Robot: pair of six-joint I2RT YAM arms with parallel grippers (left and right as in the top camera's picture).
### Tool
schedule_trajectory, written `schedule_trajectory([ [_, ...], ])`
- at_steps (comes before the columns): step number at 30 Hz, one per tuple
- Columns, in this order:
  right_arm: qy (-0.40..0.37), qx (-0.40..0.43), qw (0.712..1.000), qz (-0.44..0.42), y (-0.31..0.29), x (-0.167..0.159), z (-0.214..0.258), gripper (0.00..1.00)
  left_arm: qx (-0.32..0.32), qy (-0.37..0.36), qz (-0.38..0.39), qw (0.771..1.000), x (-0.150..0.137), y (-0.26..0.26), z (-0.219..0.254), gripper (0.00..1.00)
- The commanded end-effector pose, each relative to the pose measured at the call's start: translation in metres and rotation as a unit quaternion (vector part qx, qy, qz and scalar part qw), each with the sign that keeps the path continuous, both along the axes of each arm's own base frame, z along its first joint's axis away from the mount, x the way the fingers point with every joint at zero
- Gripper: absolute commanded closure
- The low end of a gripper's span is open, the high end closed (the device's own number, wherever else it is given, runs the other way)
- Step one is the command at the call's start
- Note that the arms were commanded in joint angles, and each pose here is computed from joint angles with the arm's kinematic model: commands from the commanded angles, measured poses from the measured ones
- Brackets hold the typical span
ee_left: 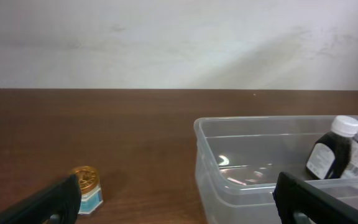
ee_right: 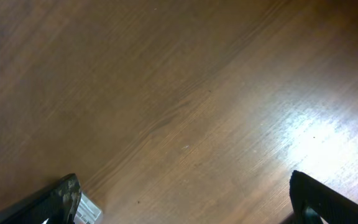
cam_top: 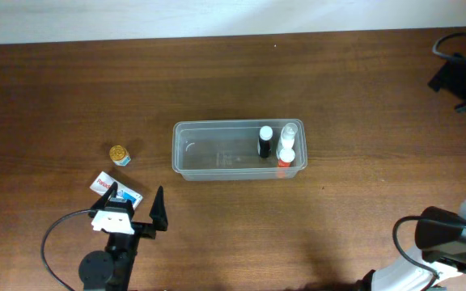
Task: Pack container
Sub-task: 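Open the right gripper and withdraw it to the right, then move the left gripper to the Panadol box and grasp it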
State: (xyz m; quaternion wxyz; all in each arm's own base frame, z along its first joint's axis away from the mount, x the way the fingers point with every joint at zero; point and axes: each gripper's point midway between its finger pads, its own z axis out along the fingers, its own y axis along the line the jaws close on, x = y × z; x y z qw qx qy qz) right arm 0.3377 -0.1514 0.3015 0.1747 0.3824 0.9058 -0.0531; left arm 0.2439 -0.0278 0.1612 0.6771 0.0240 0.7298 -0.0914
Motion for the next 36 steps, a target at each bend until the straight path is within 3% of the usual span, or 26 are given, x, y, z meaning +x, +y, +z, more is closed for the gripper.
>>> schedule_trajectory([
  [1,0.003,-0.006,1.000,-0.003,-0.005,-0.004,0.002,0.02,-0.047,-0.009,-0.019,0.999,-0.006,-0.007,0.026,0.01],
  [7,0.003,-0.006,1.000,-0.003,-0.005,-0.004,0.002,0.02,-0.054,0.059,0.004,0.997,-0.012,0.000,0.061,0.01],
  [14,0.003,-0.006,1.000,-0.003,-0.005,-0.004,0.002,0.02,-0.048,0.244,0.029,0.968,0.016,0.006,0.108,0.01],
  [20,0.003,-0.006,1.000,-0.003,-0.005,-0.004,0.002,0.02,-0.050,0.405,0.018,0.913,0.034,0.000,0.117,0.01],
  [27,0.003,-0.006,1.000,-0.003,-0.005,-0.004,0.002,0.02,-0.097,0.517,-0.048,0.849,0.054,-0.029,0.083,0.01],
  [29,0.003,-0.006,1.000,-0.003,-0.005,-0.004,0.002,0.02,-0.088,0.536,-0.028,0.839,0.060,-0.022,0.068,0.01],
  [33,0.003,-0.006,1.000,-0.003,-0.005,-0.004,0.002,0.01,-0.146,0.603,0.151,0.770,0.058,0.011,0.030,0.00],
  [36,0.003,-0.006,1.000,-0.003,-0.005,-0.004,0.002,0.02,-0.158,0.620,0.226,0.735,0.052,0.025,0.009,0.01],
])
